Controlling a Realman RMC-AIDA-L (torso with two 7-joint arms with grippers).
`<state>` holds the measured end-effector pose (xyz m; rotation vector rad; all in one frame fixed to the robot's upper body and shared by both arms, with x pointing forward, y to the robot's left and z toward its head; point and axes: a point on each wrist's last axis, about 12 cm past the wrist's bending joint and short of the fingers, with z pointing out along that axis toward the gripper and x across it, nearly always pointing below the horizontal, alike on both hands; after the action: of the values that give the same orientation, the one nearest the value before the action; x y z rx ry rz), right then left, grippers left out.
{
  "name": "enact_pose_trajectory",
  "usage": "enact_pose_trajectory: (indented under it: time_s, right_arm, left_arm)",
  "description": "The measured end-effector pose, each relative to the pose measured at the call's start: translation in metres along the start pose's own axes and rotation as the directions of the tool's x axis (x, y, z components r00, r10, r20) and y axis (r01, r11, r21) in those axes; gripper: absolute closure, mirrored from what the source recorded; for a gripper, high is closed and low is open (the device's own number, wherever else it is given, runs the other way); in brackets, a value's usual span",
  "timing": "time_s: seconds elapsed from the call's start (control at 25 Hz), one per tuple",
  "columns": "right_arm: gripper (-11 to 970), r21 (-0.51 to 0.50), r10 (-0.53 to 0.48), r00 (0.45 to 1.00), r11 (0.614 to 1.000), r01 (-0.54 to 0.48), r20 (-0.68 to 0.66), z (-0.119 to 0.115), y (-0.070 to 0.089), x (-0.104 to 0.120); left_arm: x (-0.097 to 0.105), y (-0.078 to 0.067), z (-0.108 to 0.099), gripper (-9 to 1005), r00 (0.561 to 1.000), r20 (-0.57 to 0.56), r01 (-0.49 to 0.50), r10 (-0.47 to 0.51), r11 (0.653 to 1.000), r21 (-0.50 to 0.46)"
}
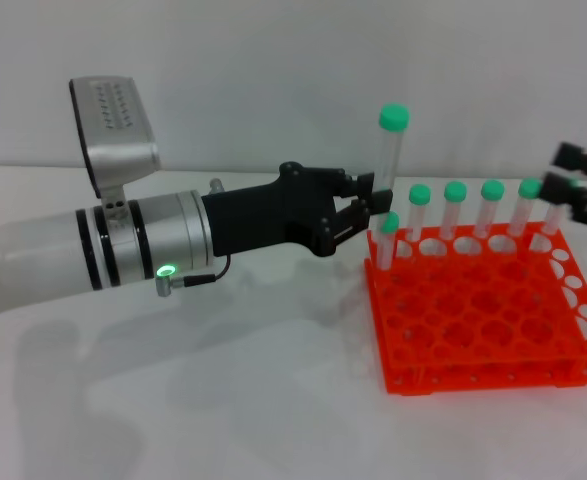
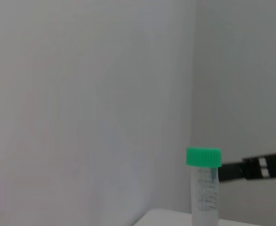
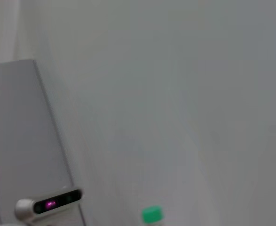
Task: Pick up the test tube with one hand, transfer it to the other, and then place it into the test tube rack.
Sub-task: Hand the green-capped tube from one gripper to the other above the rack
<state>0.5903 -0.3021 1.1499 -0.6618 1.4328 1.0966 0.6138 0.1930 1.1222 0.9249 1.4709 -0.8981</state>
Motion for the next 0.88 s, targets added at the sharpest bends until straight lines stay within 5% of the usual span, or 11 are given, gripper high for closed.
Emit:
enact_pose_trajectory:
  time_s: [0.44,0.88]
  right_arm:
    - [146,0.023,-0.065,0.998,0.998,0.066,-0.023,0.06,0.004,0.016]
    - [183,0.028,-0.1,0.994,0.994,0.101,-0.039,0.081,0.001,0.008]
  left_arm:
    - [0.001,0.005,0.013,782,1.0,0.002,0.016,-0.016,0.998,-0.067]
    - [0.002,-0.002,0.026,779,1.0,0.003,0.017,-0.017,0.999,-0.035]
